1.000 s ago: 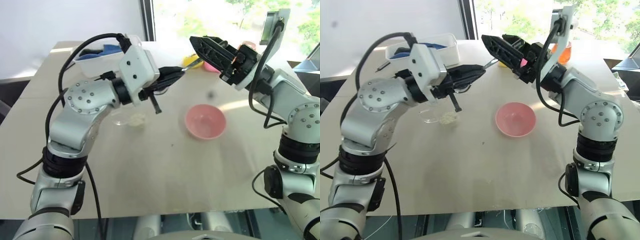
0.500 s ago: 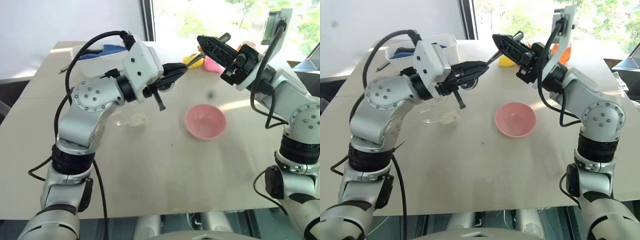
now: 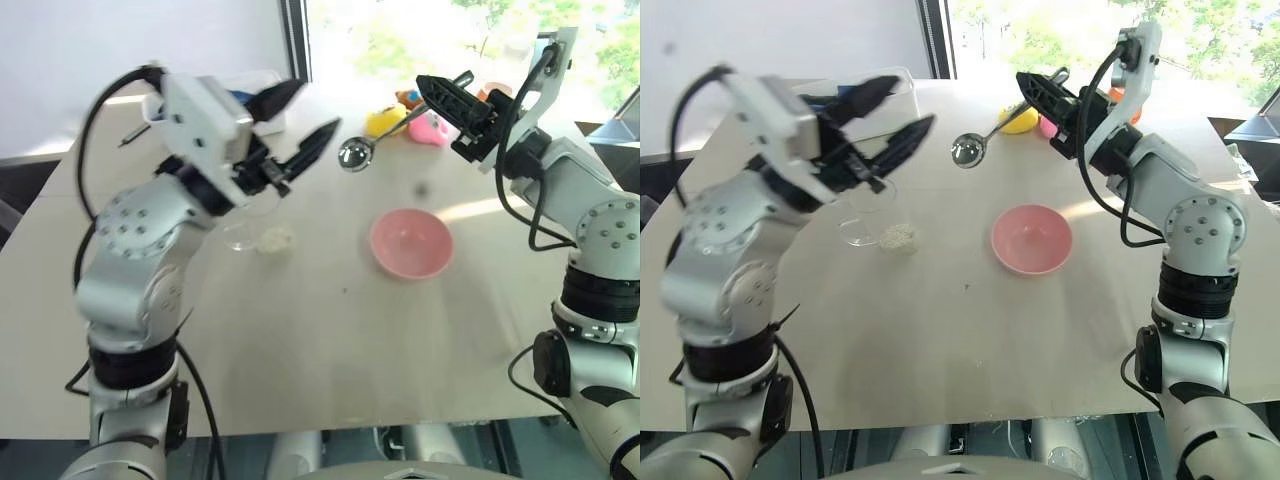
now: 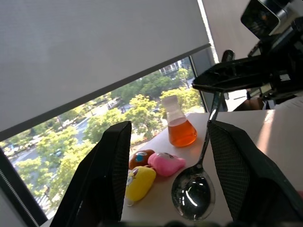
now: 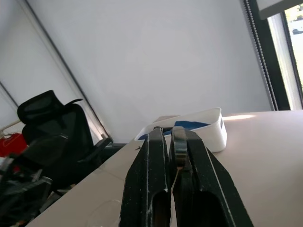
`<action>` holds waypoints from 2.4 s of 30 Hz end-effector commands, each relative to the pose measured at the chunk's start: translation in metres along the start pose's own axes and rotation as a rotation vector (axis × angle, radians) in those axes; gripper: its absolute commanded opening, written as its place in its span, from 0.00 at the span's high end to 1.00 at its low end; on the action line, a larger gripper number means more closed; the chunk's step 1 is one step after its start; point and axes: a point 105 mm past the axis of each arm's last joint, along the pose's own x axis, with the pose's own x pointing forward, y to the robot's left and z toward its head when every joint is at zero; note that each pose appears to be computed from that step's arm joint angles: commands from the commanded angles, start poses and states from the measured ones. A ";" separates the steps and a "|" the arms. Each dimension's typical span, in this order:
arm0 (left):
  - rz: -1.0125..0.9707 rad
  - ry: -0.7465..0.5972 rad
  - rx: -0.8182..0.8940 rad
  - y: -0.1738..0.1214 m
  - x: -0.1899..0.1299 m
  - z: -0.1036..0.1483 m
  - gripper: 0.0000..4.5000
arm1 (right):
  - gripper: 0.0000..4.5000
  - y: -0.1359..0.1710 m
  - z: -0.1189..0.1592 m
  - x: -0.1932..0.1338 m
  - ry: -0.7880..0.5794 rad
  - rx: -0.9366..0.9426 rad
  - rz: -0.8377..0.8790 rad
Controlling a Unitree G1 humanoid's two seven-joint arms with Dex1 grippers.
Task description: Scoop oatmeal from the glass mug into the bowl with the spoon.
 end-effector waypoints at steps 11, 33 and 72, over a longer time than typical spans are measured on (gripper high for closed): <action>0.603 0.378 0.007 -0.028 -0.130 -0.062 0.39 | 1.00 -0.038 0.024 -0.001 -0.100 0.027 -0.078; 0.573 0.463 -0.047 -0.002 -0.145 -0.143 0.39 | 1.00 -0.015 0.006 -0.016 0.003 0.017 -0.012; 0.430 0.420 -0.153 0.018 -0.098 -0.182 0.99 | 1.00 0.001 0.011 -0.003 -0.008 -0.032 0.024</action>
